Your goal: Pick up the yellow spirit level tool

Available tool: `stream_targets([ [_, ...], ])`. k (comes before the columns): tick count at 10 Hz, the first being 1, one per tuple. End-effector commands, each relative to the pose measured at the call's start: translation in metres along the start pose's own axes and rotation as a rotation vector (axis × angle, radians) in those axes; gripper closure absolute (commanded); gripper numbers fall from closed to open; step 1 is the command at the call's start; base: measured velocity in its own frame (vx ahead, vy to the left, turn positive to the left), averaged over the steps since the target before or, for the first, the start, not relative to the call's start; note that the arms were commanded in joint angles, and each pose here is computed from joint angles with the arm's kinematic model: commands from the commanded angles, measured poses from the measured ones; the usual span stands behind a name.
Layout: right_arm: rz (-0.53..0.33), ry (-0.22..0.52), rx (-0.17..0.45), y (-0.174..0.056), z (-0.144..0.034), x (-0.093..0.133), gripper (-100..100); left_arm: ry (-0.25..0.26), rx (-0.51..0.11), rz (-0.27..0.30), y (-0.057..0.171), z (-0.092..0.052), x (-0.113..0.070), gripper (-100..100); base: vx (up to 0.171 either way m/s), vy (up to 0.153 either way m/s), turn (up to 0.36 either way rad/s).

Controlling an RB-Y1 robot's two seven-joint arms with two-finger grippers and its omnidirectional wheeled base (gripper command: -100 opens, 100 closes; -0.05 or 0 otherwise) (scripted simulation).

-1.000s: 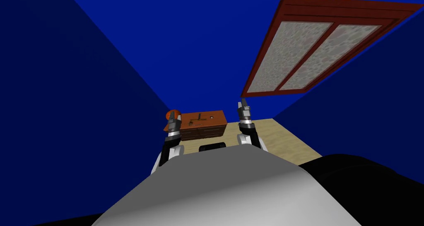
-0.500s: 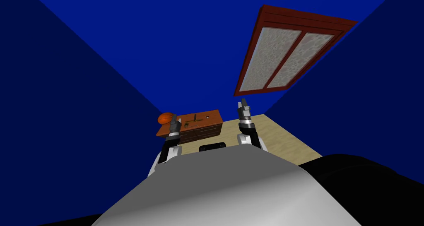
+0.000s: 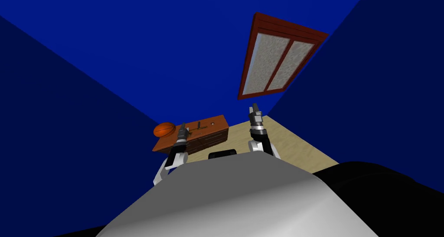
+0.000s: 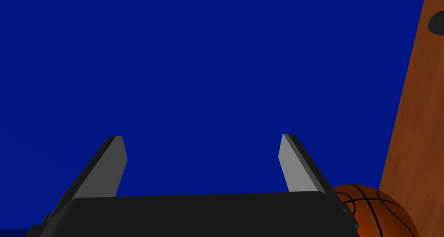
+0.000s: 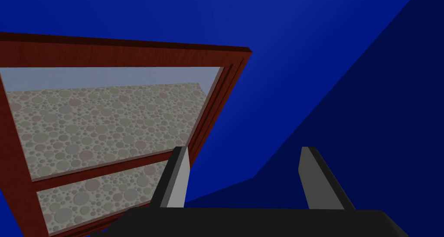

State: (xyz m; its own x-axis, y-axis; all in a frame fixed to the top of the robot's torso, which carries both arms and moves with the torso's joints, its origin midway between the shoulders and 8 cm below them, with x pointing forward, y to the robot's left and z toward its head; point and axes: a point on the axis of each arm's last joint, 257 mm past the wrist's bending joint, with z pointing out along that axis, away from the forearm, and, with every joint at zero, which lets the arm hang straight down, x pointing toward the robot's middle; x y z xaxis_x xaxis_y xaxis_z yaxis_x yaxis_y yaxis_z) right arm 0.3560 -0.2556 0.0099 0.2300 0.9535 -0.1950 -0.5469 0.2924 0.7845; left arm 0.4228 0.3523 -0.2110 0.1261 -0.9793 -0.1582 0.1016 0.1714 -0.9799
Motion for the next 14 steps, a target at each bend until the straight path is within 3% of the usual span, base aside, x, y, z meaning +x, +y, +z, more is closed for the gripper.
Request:
stream_targets([
  [1,0.000,0.000,0.000,0.000,0.000,0.000,0,-0.005,-0.071,0.008,0.027,0.000,-0.006,-100,-0.018,-0.022,-0.144],
  [4,0.000,0.000,0.000,0.000,0.000,0.000,0,-0.026,-0.186,0.022,0.068,0.003,-0.034,-100,-0.010,-0.023,-0.235],
  [6,0.000,0.000,0.000,0.000,0.000,0.000,0,-0.031,-0.215,0.024,0.082,-0.001,-0.037,-100,-0.006,-0.006,-0.047],
  [7,0.000,0.000,0.000,0.000,0.000,0.000,0,-0.046,-0.270,0.027,0.100,-0.001,-0.052,-100,-0.006,-0.019,-0.338],
  [8,0.000,0.000,0.000,0.000,0.000,0.000,0,-0.048,-0.281,0.028,0.105,-0.003,-0.054,-100,-0.007,-0.005,-0.156],
  [9,0.000,0.000,0.000,0.000,0.000,0.000,0,-0.063,-0.325,0.028,0.116,-0.001,-0.069,-100,-0.007,-0.011,-0.304],
  [10,0.000,0.000,0.000,0.000,0.000,0.000,0,-0.070,-0.359,0.029,0.132,-0.009,-0.073,-100,-0.004,-0.001,-0.143],
  [11,0.000,0.000,0.000,0.000,0.000,0.000,0,-0.071,-0.363,0.029,0.134,-0.009,-0.073,-100,-0.002,0.000,0.046],
  [14,0.000,0.000,0.000,0.000,0.000,0.000,0,-0.118,-0.491,0.021,0.173,-0.019,-0.111,-100,-0.003,-0.002,-0.246],
])
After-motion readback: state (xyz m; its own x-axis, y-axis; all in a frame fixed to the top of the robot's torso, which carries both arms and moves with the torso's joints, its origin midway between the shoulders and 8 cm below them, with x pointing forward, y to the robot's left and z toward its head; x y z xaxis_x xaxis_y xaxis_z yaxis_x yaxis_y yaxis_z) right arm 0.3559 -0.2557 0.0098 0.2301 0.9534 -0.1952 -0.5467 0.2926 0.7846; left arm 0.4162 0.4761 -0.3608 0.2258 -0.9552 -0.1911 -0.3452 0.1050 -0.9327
